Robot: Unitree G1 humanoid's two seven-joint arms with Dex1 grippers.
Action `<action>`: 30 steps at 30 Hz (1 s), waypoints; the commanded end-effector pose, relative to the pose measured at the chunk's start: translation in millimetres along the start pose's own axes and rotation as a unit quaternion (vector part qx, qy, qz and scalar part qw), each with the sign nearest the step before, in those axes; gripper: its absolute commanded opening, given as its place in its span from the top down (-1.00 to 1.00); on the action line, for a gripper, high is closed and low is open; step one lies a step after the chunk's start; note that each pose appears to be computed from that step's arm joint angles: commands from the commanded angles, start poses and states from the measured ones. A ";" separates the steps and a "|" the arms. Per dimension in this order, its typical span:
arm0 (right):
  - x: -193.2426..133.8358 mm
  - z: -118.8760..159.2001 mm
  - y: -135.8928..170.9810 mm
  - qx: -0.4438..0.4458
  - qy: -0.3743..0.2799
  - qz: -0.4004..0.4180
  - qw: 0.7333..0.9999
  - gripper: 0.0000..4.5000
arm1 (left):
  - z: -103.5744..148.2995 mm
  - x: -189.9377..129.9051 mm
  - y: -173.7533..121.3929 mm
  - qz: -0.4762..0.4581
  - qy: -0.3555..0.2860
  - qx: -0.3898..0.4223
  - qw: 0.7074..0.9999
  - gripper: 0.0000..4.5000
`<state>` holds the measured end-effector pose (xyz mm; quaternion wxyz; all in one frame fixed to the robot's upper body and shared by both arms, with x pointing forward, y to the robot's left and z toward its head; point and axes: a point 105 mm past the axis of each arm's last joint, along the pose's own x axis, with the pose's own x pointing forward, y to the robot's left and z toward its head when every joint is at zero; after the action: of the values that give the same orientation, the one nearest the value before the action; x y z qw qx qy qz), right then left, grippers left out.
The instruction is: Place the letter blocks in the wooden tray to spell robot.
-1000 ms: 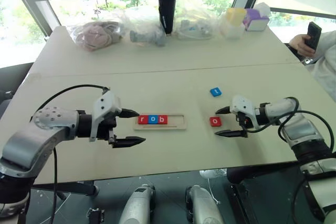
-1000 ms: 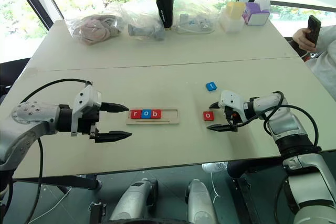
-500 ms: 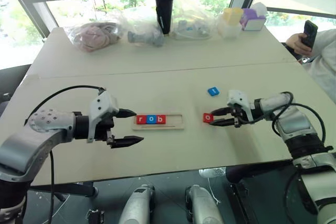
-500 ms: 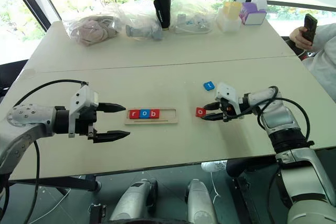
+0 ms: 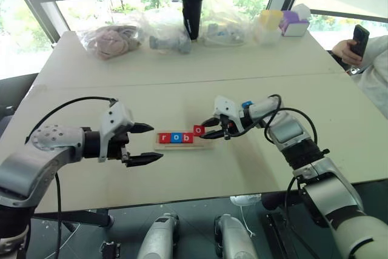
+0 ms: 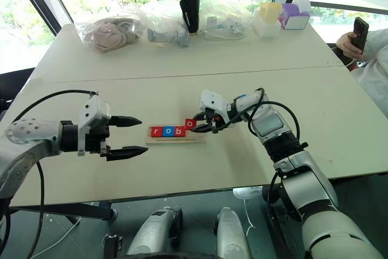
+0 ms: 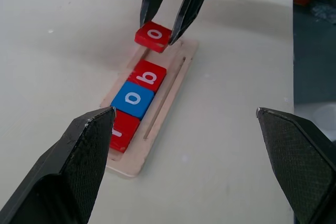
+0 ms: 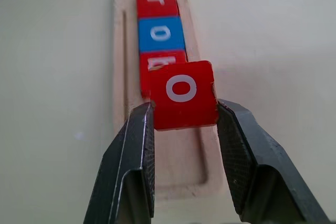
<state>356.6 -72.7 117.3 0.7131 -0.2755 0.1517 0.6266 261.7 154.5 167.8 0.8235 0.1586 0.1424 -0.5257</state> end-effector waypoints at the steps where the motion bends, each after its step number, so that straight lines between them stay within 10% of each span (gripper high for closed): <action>1: -1.5 8.2 -3.7 -0.030 0.005 0.005 1.000 0.50 | 8.9 -2.1 -2.2 0.009 -0.016 0.017 1.000 -1.00; 21: 10.8 7.1 -4.3 -0.032 0.013 0.015 0.999 0.50 | 8.4 2.7 -2.8 0.014 -0.024 0.011 1.000 -1.00; 28: 8.7 21.1 -5.6 -0.055 -0.007 0.008 0.998 -0.96 | 8.1 3.6 -2.3 0.016 -0.025 0.009 1.000 -1.00; 30: 3.7 32.8 -9.5 -0.063 -0.026 -0.005 0.998 -0.96 | 8.0 3.6 -2.0 0.016 -0.025 0.010 1.000 -1.00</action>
<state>359.9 -60.6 113.9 0.6947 -0.3000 0.1465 0.6371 262.6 149.5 165.2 0.8338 0.1473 0.1315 -0.5156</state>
